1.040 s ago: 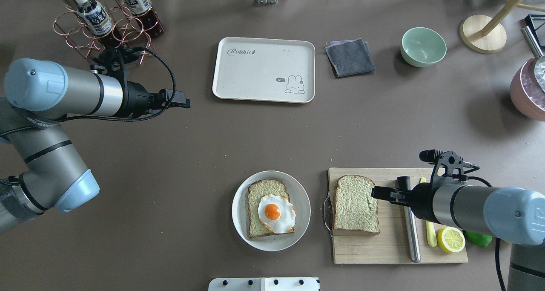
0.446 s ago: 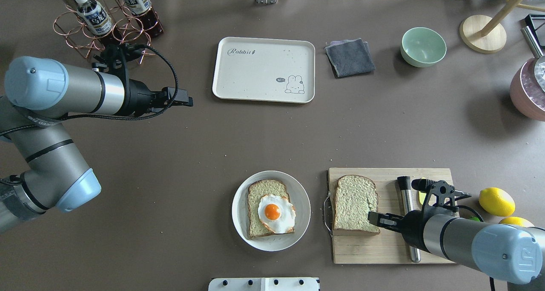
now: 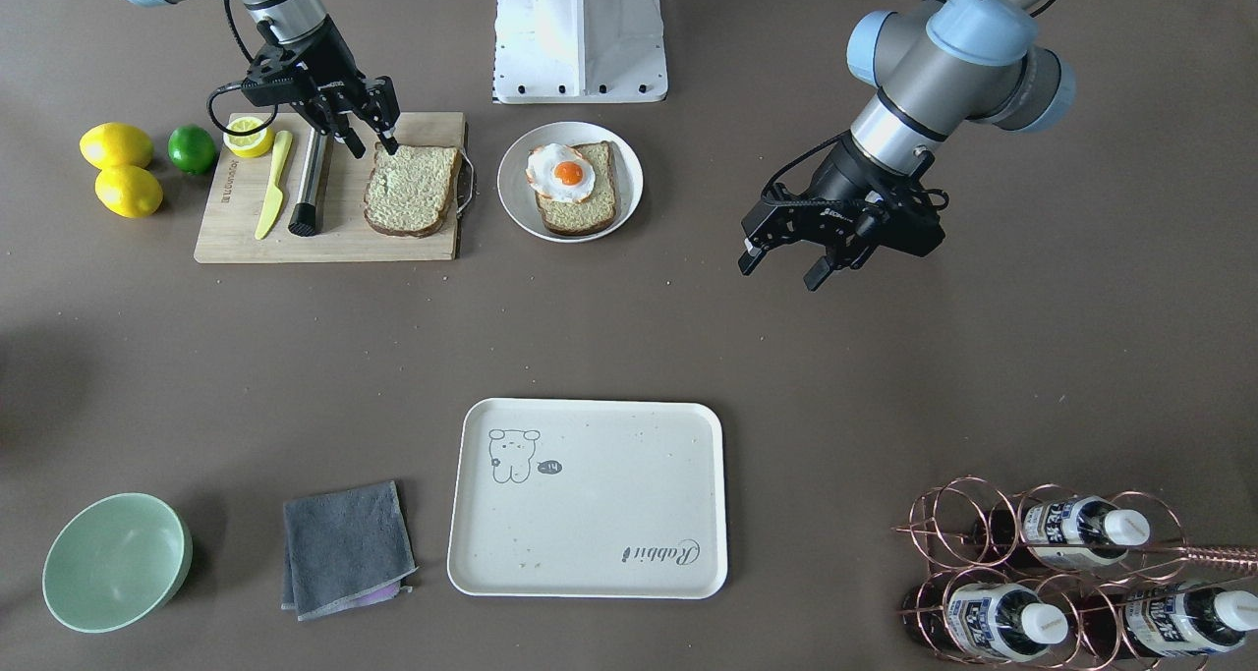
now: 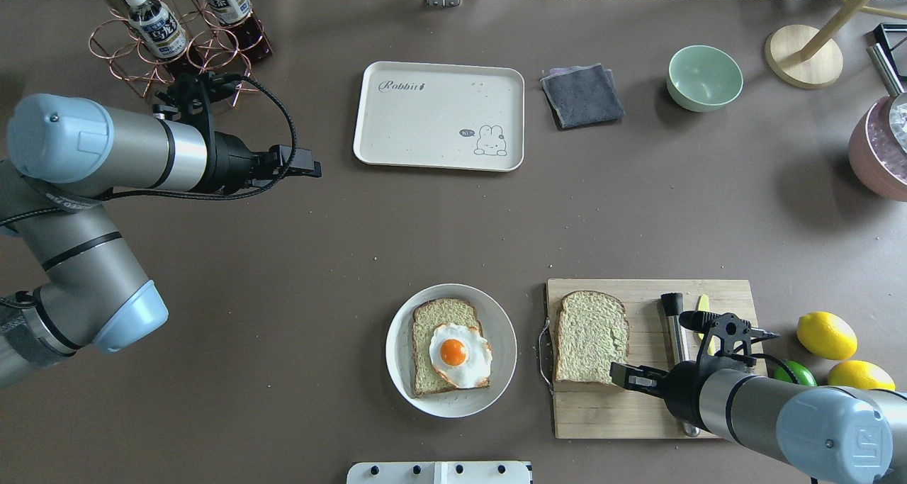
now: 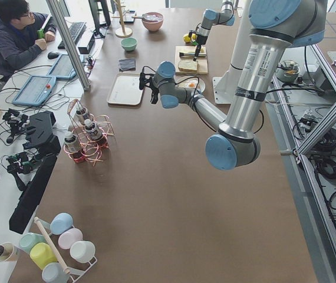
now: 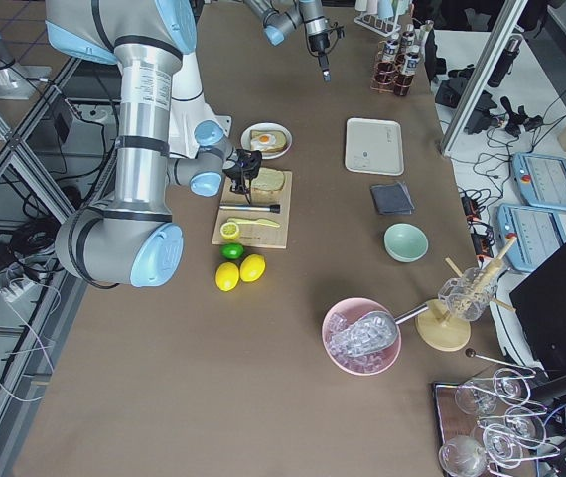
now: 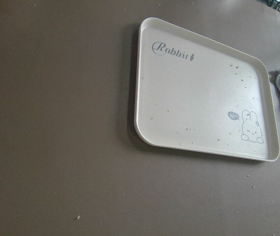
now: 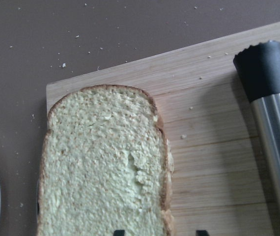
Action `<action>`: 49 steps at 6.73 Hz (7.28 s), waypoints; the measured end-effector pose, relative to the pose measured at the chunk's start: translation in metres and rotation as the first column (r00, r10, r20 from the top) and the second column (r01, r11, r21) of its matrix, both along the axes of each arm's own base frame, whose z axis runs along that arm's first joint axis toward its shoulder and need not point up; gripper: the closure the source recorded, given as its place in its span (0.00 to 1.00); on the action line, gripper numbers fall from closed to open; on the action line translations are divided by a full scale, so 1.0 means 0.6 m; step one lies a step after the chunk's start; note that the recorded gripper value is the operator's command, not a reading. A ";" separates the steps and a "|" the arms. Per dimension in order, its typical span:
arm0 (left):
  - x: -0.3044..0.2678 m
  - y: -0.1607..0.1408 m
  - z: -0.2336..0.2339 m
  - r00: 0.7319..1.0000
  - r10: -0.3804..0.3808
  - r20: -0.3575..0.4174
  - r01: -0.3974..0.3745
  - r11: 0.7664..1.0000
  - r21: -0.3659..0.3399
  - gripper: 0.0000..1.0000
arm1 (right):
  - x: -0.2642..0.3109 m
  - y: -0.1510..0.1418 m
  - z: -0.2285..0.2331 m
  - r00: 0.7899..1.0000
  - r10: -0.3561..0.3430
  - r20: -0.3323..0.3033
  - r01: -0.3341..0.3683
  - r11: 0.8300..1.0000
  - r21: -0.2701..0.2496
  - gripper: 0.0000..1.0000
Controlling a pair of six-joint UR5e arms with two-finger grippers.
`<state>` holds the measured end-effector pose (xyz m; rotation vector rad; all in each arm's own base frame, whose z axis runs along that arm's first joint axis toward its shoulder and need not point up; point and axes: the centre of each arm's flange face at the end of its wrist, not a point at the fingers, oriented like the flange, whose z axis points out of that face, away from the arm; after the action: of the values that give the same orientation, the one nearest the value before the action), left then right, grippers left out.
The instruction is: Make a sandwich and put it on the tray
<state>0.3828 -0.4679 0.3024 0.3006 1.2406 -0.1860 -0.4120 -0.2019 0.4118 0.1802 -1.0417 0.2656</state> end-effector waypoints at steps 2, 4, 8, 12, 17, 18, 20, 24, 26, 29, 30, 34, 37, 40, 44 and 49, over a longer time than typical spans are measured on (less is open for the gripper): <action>-0.001 0.002 -0.001 1.000 0.001 -0.001 -0.001 1.000 0.003 0.02 | -0.009 0.007 0.003 1.000 0.001 -0.004 -0.001 1.000 0.011 0.50; -0.002 0.003 -0.002 1.000 0.002 -0.002 -0.002 1.000 0.005 0.02 | -0.014 0.013 0.002 1.000 0.001 -0.005 -0.001 1.000 0.021 0.84; -0.003 0.004 0.001 1.000 0.002 0.000 -0.002 1.000 0.003 0.02 | -0.016 0.019 0.000 1.000 0.003 -0.006 -0.003 0.999 0.037 1.00; -0.003 0.004 0.002 1.000 0.003 0.001 -0.003 1.000 0.004 0.02 | 0.056 -0.021 -0.085 0.997 -0.002 0.083 -0.001 0.999 0.043 1.00; -0.003 0.007 -0.003 1.000 0.009 -0.006 -0.009 1.000 0.006 0.02 | -0.054 -0.009 -0.223 0.986 -0.120 0.117 0.102 0.983 0.152 1.00; -0.003 0.007 -0.002 1.000 0.010 -0.005 -0.010 1.000 0.004 0.02 | -0.101 0.000 -0.262 0.986 -0.123 0.116 0.103 0.981 0.166 1.00; -0.001 0.006 0.001 1.000 0.012 -0.002 -0.012 1.000 0.001 0.02 | -0.174 0.009 -0.301 0.988 -0.114 0.104 0.094 0.979 0.181 1.00; 0.004 0.009 -0.001 1.000 0.017 -0.003 -0.017 1.000 0.002 0.02 | -0.204 0.001 -0.285 0.993 -0.105 0.060 0.090 0.973 0.213 1.00; 0.008 0.012 -0.003 1.000 0.019 -0.005 -0.019 1.000 0.002 0.02 | -0.204 0.003 -0.272 0.993 -0.106 0.047 0.093 0.973 0.213 1.00; 0.014 0.017 -0.003 1.000 0.024 -0.006 -0.024 1.000 0.002 0.02 | -0.203 0.005 -0.265 0.994 -0.105 0.040 0.094 0.973 0.213 0.00; 0.015 0.017 -0.003 1.000 0.025 -0.006 -0.025 1.000 0.002 0.02 | -0.200 -0.001 -0.267 0.994 -0.101 0.042 0.090 0.973 0.212 0.00; 0.044 0.044 -0.005 0.999 0.046 -0.013 -0.046 0.999 -0.015 0.02 | -0.052 -0.232 -0.250 0.998 -0.070 0.000 0.069 0.991 0.116 0.00; 0.110 0.107 0.002 0.998 0.061 -0.013 -0.061 0.997 -0.056 0.04 | 0.164 -0.429 -0.202 0.969 -0.157 -0.191 0.182 0.976 0.119 0.00; 0.197 0.205 0.005 0.997 0.074 -0.012 -0.075 0.993 -0.087 0.16 | 0.437 -0.535 -0.088 0.935 -0.242 -0.258 0.278 0.954 0.111 0.00; 0.258 0.290 -0.001 0.995 0.103 -0.011 -0.103 0.992 -0.073 0.40 | 0.602 -0.531 0.039 0.911 -0.290 -0.293 0.338 0.933 0.126 0.00; 0.297 0.346 -0.013 0.987 0.163 -0.018 -0.163 0.984 -0.065 0.74 | 0.615 -0.533 0.053 0.913 -0.288 -0.288 0.331 0.936 0.115 0.00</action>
<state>0.5610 -0.2603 0.2944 0.1394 1.2623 -0.0878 -0.0429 -0.5218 0.4436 0.1877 -0.8067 -0.1326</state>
